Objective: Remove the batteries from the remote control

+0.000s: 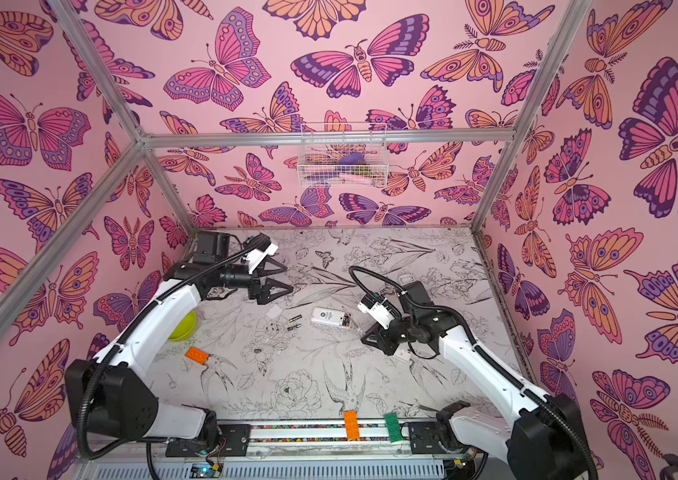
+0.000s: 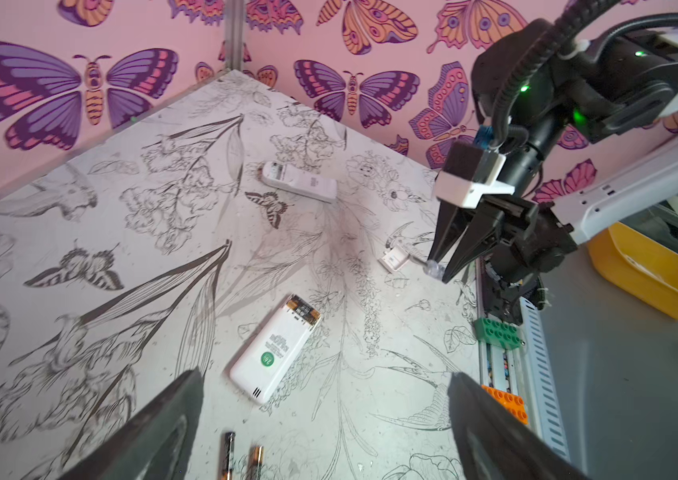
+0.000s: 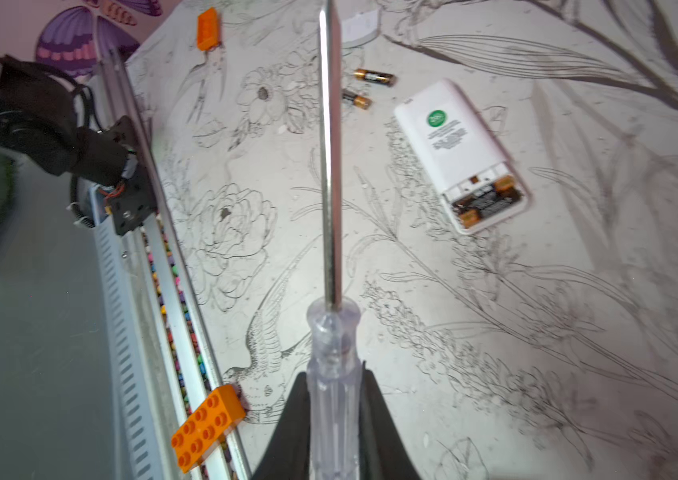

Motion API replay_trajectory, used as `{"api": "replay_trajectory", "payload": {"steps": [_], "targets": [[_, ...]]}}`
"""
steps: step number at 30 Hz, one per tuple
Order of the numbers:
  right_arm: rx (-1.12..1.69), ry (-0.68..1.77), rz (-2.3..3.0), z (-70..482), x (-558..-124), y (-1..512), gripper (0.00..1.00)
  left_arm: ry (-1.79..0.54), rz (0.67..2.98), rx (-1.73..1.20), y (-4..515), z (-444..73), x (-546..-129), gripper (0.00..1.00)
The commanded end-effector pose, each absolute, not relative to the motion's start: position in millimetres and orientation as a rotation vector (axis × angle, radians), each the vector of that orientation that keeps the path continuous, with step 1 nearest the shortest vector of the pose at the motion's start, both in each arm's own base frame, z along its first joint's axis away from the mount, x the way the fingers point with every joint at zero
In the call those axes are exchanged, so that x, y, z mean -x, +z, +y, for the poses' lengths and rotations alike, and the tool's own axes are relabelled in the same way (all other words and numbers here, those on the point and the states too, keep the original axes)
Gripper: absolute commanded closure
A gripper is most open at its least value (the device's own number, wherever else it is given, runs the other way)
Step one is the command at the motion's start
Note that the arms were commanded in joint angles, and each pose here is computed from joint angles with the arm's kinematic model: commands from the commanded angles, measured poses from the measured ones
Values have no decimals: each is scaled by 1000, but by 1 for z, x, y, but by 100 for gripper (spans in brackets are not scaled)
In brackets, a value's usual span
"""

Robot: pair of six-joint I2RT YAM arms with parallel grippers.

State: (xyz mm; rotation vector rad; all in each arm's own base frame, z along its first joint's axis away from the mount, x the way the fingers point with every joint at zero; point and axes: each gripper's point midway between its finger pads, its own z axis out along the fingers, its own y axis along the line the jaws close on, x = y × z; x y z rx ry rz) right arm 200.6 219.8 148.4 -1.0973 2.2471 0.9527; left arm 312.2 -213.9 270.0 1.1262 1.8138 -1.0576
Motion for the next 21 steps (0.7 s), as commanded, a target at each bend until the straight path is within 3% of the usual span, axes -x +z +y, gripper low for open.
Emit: {"api": "replay_trajectory", "payload": {"steps": [1,17,21], "targets": [[1218,1086,2124,243,-191,171,99,-1177,1759,-1205,275,-230,-292,10],[1388,1194,2026,294,-192,184,98,-1277,1744,-1323,242,-252,-250,14],[1389,1199,2025,300,-198,182,98,-1301,1733,-1316,244,-252,-247,22]]}}
